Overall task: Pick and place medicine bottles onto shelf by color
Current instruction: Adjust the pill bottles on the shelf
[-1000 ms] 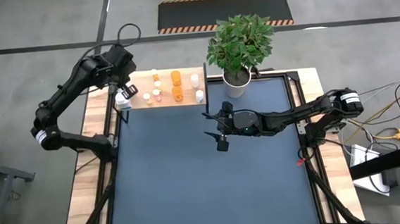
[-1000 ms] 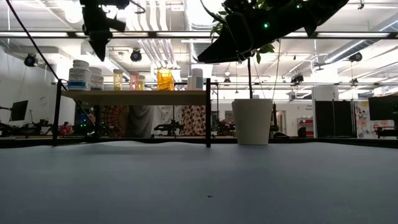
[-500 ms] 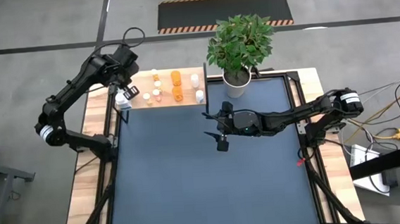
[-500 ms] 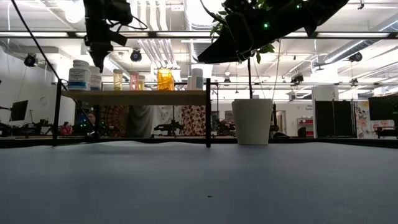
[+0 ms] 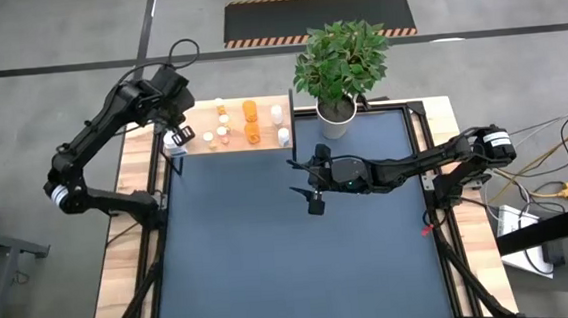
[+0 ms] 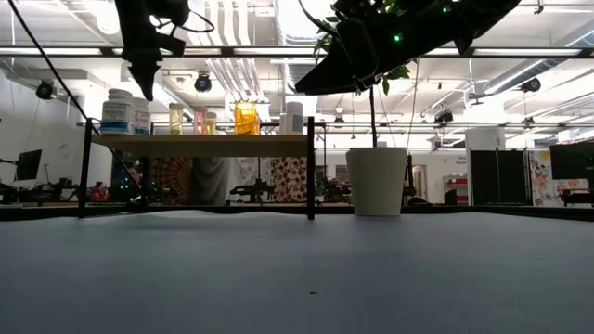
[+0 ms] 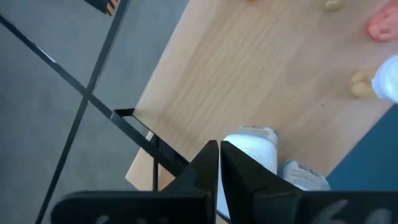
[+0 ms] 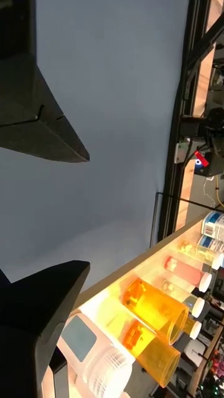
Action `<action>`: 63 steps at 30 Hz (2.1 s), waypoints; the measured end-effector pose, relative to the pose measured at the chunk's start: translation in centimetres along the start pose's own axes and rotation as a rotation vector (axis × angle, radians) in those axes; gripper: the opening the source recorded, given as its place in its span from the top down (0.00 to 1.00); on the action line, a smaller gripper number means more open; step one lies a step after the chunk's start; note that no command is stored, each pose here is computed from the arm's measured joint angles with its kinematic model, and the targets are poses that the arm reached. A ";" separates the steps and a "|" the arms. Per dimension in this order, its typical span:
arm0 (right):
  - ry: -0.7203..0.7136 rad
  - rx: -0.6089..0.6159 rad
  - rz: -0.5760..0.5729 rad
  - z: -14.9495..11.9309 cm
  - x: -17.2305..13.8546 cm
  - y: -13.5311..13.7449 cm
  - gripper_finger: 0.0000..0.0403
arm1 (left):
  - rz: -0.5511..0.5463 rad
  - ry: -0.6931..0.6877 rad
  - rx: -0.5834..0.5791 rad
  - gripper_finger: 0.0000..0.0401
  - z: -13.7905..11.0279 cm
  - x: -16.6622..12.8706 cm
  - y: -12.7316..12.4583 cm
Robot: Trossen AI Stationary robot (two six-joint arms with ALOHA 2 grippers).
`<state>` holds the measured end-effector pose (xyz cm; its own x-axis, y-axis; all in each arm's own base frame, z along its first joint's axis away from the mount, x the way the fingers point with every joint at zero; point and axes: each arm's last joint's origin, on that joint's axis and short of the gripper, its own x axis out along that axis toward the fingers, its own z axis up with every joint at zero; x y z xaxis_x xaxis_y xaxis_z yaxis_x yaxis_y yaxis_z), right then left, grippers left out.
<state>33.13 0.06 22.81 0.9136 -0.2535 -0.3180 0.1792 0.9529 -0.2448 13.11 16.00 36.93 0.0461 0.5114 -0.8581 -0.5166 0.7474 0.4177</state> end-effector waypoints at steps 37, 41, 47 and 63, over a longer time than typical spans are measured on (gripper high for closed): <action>0.018 0.003 0.002 -0.2 0.0 0.0 0.35 | -0.070 -0.038 -0.033 1.00 -2.0 -1.4 -0.7; 0.018 0.003 0.002 -0.2 0.0 0.0 0.35 | -0.055 -0.085 -0.041 1.00 -2.9 -3.3 -0.5; 0.019 0.000 -0.007 -0.2 0.0 0.0 0.35 | -0.299 -0.255 -0.001 1.00 -4.2 -5.5 -1.9; 0.026 0.004 -0.018 -0.3 0.1 -0.4 0.35 | -0.310 -0.036 0.055 1.00 -4.4 -0.3 -5.9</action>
<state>33.05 -0.42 22.61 0.9003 -0.2750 -0.3374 0.1970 0.9486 -0.2476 12.39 9.56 33.44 0.2251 0.2697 -0.9362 -0.4262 0.8914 0.1543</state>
